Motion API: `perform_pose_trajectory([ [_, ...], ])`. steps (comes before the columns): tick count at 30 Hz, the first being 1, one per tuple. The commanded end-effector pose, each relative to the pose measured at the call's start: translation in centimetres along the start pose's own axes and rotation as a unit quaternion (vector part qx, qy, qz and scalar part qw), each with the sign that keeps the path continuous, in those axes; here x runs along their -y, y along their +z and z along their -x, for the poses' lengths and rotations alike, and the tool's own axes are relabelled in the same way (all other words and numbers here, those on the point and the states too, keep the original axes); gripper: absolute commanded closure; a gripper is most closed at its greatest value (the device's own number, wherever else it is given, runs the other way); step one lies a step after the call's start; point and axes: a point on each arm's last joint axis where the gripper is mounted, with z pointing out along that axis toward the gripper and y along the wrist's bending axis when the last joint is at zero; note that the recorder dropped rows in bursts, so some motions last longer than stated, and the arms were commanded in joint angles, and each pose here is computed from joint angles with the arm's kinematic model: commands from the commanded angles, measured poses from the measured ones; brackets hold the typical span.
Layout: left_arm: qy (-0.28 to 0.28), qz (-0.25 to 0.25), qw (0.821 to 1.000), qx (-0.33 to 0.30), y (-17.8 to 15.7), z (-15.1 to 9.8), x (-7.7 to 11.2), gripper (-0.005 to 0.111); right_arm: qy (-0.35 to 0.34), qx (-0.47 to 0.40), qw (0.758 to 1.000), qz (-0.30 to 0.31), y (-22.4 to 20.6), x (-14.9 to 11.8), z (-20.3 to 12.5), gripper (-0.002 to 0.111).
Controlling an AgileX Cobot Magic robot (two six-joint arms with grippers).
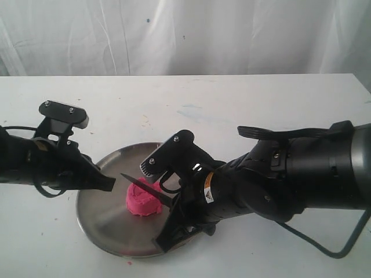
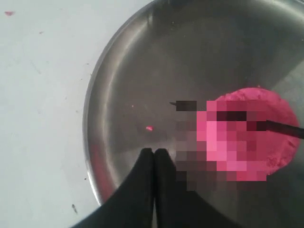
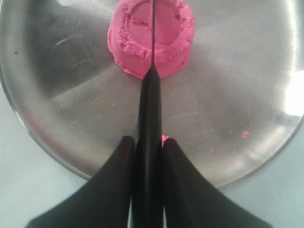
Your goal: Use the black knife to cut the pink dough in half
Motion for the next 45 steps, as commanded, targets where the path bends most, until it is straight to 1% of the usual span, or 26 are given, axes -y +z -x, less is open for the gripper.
perform_pose_trajectory([
  [1, 0.005, -0.019, 1.0, -0.024, 0.9, 1.4, 0.6, 0.095, 0.004, -0.005, 1.0, -0.003, 0.1, 0.2, -0.2, 0.108],
  [4, 0.056, -0.048, 0.994, -0.078, 1.9, 2.1, 1.1, 0.095, 0.004, -0.007, 1.0, -0.003, 0.1, 0.2, -0.3, 0.108],
  [6, 0.072, -0.06, 0.991, -0.094, 2.4, 2.7, 1.2, 0.095, 0.004, -0.007, 1.0, -0.003, 0.1, 0.2, -0.3, 0.108],
  [9, 0.076, -0.066, 0.99, -0.099, 2.3, 4.2, 0.4, 0.095, 0.004, -0.007, 1.0, -0.003, 0.1, 0.2, -0.3, 0.108],
  [12, 0.077, -0.073, 0.989, -0.101, 1.7, 5.7, -1.2, 0.098, 0.004, -0.007, 1.0, -0.003, 0.1, 0.2, -0.3, 0.108],
  [14, 0.077, -0.11, 0.985, -0.107, 1.3, 6.2, -2.2, 0.098, 0.004, -0.006, 1.0, -0.003, 0.1, 0.2, -0.2, 0.108],
  [15, 0.066, -0.142, 0.982, -0.108, 1.1, 6.4, -2.4, 0.098, 0.004, -0.005, 1.0, -0.003, 0.1, 0.2, -0.2, 0.108],
  [16, 0.066, -0.186, 0.974, -0.107, 1.0, 6.5, -3.0, 0.098, 0.004, -0.004, 1.0, -0.003, 0.1, 0.2, -0.2, 0.108],
  [17, 0.048, -0.223, 0.969, -0.095, 0.9, 6.6, -3.3, 0.098, 0.004, -0.003, 1.0, -0.003, 0.1, 0.2, -0.2, 0.108],
  [18, 0.043, -0.255, 0.962, -0.082, 1.0, 6.7, -3.9, 0.098, 0.004, -0.002, 1.0, -0.003, 0.1, 0.2, -0.2, 0.108],
  [19, 0.013, -0.288, 0.956, -0.058, 0.9, 6.9, -4.8, 0.098, 0.004, -0.002, 1.0, -0.003, 0.1, 0.2, -0.2, 0.108],
  [22, -0.035, -0.324, 0.945, -0.02, 1.1, 6.9, -6.6, 0.098, 0.004, -0.002, 1.0, -0.003, 0.1, 0.2, -0.2, 0.108],
  [25, -0.046, -0.356, 0.933, -0.003, 1.5, 6.8, -6.8, 0.098, 0.004, -0.002, 1.0, -0.003, 0.1, 0.2, -0.2, 0.108],
  [26, -0.048, -0.36, 0.932, -0.001, 1.7, 6.8, -6.7, 0.098, 0.004, -0.002, 1.0, -0.003, 0.1, 0.2, -0.2, 0.108],
  [31, -0.035, -0.345, 0.938, -0.026, 3.4, 6.2, -6.0, 0.098, 0.004, -0.002, 1.0, -0.003, 0.1, 0.2, -0.2, 0.108],
  [35, -0.032, -0.345, 0.937, -0.036, 4.0, 6.0, -5.4, 0.098, -0.002, -0.002, 1.0, -0.003, 0.1, 0.2, -0.2, 0.108],
  [38, -0.022, -0.344, 0.938, -0.046, 4.6, 5.7, -4.6, 0.098, -0.002, -0.002, 1.0, -0.003, 0.1, 0.2, -0.2, 0.108],
  [42, -0.015, -0.332, 0.94, -0.074, 5.5, 5.1, -4.3, 0.098, -0.001, -0.002, 1.0, -0.003, 0.1, 0.2, -0.2, 0.108],
  [45, -0.014, -0.328, 0.941, -0.079, 5.8, 4.9, -4.1, 0.098, -0.001, -0.002, 1.0, -0.003, 0.1, 0.2, -0.2, 0.108],
])
